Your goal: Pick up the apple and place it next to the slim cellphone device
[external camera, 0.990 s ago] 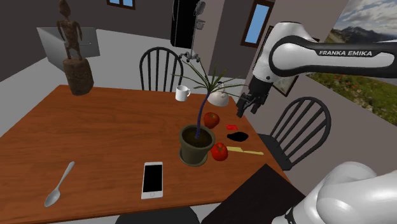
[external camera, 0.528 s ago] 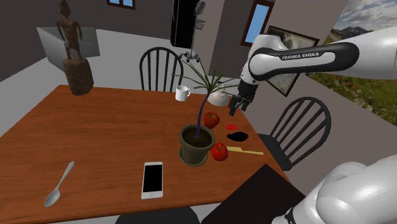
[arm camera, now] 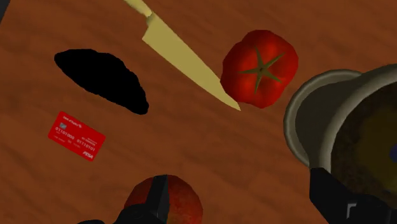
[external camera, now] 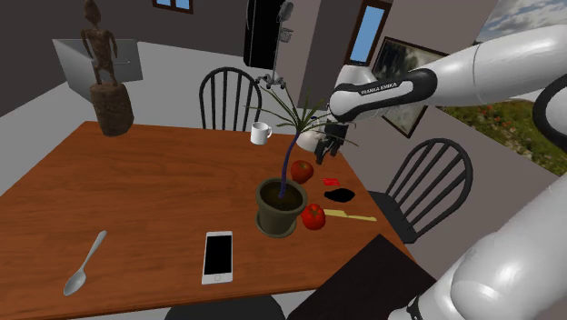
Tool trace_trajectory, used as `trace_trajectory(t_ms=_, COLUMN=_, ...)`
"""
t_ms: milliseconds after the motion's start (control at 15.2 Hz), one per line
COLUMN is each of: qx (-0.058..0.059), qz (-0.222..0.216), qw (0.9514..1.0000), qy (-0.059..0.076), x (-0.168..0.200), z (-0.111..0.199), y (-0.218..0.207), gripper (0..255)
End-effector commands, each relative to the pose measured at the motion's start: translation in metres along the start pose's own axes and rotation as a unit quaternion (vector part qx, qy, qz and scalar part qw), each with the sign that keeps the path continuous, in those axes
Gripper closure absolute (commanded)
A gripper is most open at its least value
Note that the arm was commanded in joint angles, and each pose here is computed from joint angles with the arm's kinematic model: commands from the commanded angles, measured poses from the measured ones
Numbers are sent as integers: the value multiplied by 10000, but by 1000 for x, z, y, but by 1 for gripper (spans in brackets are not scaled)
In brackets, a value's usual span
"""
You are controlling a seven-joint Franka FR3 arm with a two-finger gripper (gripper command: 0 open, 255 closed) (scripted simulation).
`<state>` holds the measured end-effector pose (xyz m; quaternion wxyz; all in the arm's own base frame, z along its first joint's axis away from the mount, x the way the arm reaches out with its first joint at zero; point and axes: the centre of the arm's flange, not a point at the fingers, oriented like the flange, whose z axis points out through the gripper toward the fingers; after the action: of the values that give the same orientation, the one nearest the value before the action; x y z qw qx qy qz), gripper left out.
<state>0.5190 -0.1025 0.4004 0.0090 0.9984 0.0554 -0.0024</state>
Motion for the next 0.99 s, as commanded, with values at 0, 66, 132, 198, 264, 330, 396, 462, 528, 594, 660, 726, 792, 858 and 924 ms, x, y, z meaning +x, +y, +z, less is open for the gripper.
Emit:
trace_trajectory(t_ms=0, qx=-54, qz=-140, qw=9999, qy=-12, x=21, z=14, y=15, gripper=0)
trace_trajectory(t_ms=66, qx=-79, qz=-207, qw=9998, qy=-17, x=30, z=21, y=20, gripper=0)
trace_trajectory(t_ms=132, qx=-103, qz=-273, qw=9996, qy=-23, x=40, z=28, y=26, gripper=0)
trace_trajectory(t_ms=198, qx=-128, qz=-340, qw=9993, qy=-28, x=50, z=34, y=31, gripper=0)
trace_trajectory(t_ms=264, qx=-153, qz=-407, qw=9991, qy=-33, x=59, z=41, y=36, gripper=0)
trace_trajectory(t_ms=330, qx=-178, qz=-473, qw=9987, qy=-39, x=69, z=48, y=41, gripper=0)
trace_trajectory(t_ms=396, qx=-202, qz=-540, qw=9983, qy=-44, x=79, z=55, y=46, gripper=0)
trace_trajectory(t_ms=462, qx=-227, qz=-607, qw=9979, qy=-50, x=89, z=61, y=51, gripper=0)
trace_trajectory(t_ms=528, qx=-252, qz=-673, qw=9974, qy=-55, x=99, z=68, y=56, gripper=0)
trace_trajectory(t_ms=594, qx=-276, qz=-740, qw=9969, qy=-61, x=109, z=75, y=60, gripper=0)
trace_trajectory(t_ms=660, qx=-301, qz=-806, qw=9963, qy=-66, x=119, z=82, y=65, gripper=0)
trace_trajectory(t_ms=726, qx=-323, qz=-866, qw=9957, qy=-71, x=128, z=88, y=69, gripper=0)
trace_trajectory(t_ms=792, qx=-323, qz=-866, qw=9957, qy=-71, x=128, z=93, y=69, gripper=0)
trace_trajectory(t_ms=858, qx=-323, qz=-866, qw=9957, qy=-71, x=128, z=98, y=70, gripper=0)
trace_trajectory(t_ms=924, qx=-323, qz=-866, qw=9957, qy=-71, x=128, z=103, y=70, gripper=0)
